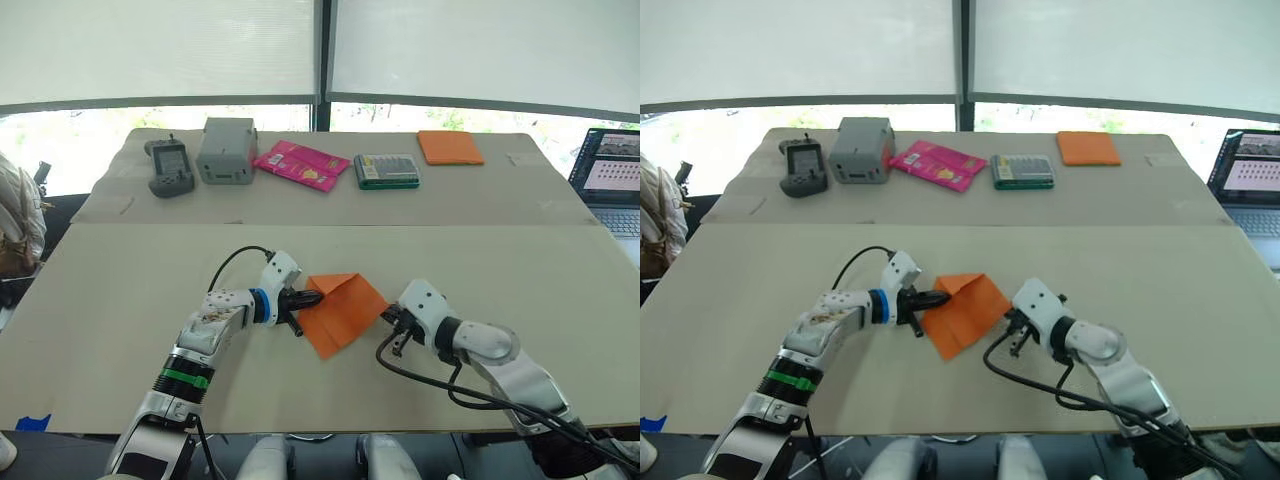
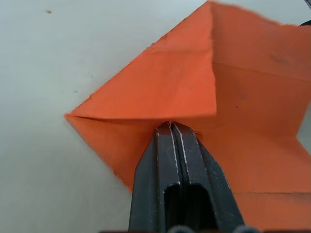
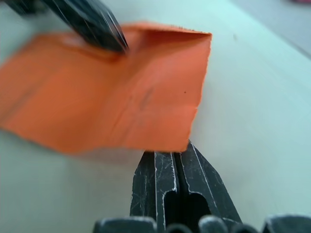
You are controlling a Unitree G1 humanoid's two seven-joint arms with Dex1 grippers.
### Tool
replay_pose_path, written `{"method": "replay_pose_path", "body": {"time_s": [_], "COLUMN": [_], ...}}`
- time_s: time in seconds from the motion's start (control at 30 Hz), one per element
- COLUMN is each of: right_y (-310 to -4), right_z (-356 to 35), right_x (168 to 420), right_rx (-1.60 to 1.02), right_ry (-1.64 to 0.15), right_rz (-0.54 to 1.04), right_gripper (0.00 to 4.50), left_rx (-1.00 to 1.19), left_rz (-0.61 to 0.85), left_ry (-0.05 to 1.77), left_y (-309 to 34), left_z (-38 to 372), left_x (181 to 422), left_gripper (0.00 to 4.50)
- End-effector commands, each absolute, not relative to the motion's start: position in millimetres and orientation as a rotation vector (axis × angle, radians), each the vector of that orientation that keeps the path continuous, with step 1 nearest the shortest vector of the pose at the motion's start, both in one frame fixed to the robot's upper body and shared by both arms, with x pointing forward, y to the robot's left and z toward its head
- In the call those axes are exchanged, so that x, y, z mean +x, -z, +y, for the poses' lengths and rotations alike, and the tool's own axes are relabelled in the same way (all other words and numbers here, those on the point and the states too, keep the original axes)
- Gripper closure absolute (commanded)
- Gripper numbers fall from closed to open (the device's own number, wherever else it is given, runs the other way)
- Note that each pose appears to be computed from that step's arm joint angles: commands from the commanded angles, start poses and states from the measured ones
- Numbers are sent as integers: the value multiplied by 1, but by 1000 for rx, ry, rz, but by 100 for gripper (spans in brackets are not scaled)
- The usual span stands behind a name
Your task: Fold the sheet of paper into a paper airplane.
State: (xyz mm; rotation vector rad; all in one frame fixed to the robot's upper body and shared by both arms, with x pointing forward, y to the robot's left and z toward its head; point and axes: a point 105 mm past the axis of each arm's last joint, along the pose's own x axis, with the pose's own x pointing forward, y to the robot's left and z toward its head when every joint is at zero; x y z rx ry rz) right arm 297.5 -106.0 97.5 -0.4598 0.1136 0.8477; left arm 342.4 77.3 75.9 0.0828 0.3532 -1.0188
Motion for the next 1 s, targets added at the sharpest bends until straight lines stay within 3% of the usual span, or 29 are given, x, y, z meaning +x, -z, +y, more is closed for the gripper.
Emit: {"method": "replay_pose_path", "body": {"time_s": [0.03, 0.2, 0.6, 0.87, 1.0], "right_y": [-113, -113, -104, -104, -102], "right_z": [-95, -82, -84, -75, -74], "right_x": [294, 287, 308, 312, 314], "right_rx": [-454, -426, -405, -395, -411], "right_ry": [-916, -1007, -990, -1024, -1032], "right_rz": [13, -13, 32, 22, 26], "right_gripper": [450, 450, 450, 450, 450], "left_rx": [95, 96, 107, 44, 9], "left_rz": [361, 359, 404, 310, 248], "left_ry": [1020, 1011, 959, 803, 695], "left_y": [-72, -72, -72, -90, -101], "left_z": [76, 78, 102, 121, 126], "left_x": [341, 341, 325, 339, 356], "left_gripper": [447, 447, 447, 447, 447]}}
